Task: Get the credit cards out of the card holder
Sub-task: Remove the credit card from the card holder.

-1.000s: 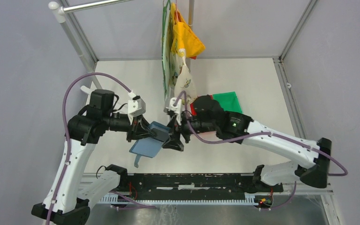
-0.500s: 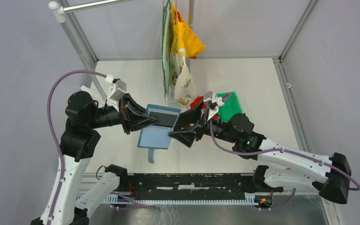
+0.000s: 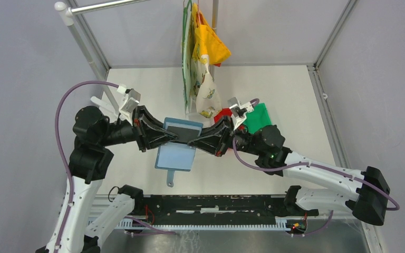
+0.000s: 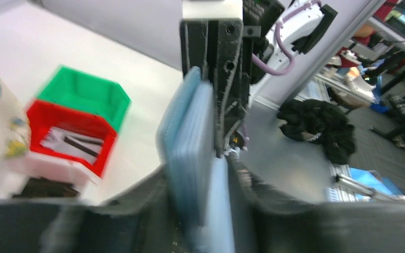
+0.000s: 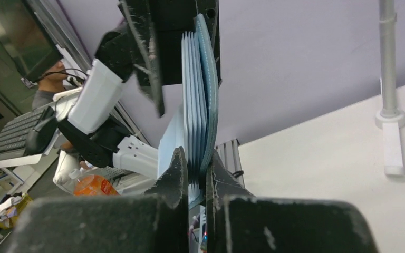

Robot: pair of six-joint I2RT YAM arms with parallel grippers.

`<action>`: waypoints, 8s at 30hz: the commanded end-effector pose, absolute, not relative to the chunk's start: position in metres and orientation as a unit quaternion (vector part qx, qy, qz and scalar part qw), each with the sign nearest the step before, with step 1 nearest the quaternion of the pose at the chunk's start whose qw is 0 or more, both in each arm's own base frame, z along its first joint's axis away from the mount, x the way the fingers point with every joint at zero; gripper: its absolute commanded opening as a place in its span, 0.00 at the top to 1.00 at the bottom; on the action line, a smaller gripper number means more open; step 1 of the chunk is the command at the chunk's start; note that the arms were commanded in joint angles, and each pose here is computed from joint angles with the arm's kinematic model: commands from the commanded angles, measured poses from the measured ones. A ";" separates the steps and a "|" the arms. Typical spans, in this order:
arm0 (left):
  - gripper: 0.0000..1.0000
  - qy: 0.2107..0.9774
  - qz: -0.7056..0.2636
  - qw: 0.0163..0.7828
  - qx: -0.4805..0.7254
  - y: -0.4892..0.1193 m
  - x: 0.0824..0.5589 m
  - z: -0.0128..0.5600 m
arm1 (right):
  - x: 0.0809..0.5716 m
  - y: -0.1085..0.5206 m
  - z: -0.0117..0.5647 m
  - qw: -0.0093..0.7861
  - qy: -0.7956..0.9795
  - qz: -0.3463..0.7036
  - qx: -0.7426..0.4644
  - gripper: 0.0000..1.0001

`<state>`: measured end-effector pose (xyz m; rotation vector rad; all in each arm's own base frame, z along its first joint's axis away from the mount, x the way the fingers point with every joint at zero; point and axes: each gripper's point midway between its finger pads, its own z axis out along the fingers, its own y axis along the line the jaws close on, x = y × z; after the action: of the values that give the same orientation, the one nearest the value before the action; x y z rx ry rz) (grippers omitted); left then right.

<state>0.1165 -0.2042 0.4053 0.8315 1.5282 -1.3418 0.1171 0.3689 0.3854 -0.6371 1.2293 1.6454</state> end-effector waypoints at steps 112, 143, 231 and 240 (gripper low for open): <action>0.98 0.688 -0.437 0.408 0.410 -0.200 0.164 0.334 | 0.152 0.358 0.434 0.521 0.599 0.493 -0.355 0.30; 0.98 0.649 -0.582 0.359 0.334 -0.218 0.135 0.396 | 0.168 0.360 0.381 0.451 0.603 0.620 -0.221 0.41; 0.71 0.582 -0.648 0.251 0.421 -0.206 0.074 0.384 | 0.176 0.364 0.374 0.446 0.549 0.695 -0.125 1.00; 0.97 0.598 -0.629 0.264 0.421 -0.206 0.079 0.382 | 0.180 0.359 0.365 0.460 0.567 0.672 -0.124 1.00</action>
<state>0.1208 -0.2084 0.3540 1.0368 1.7448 -1.5615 0.1403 0.3706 0.3572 -0.4683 1.4311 1.8142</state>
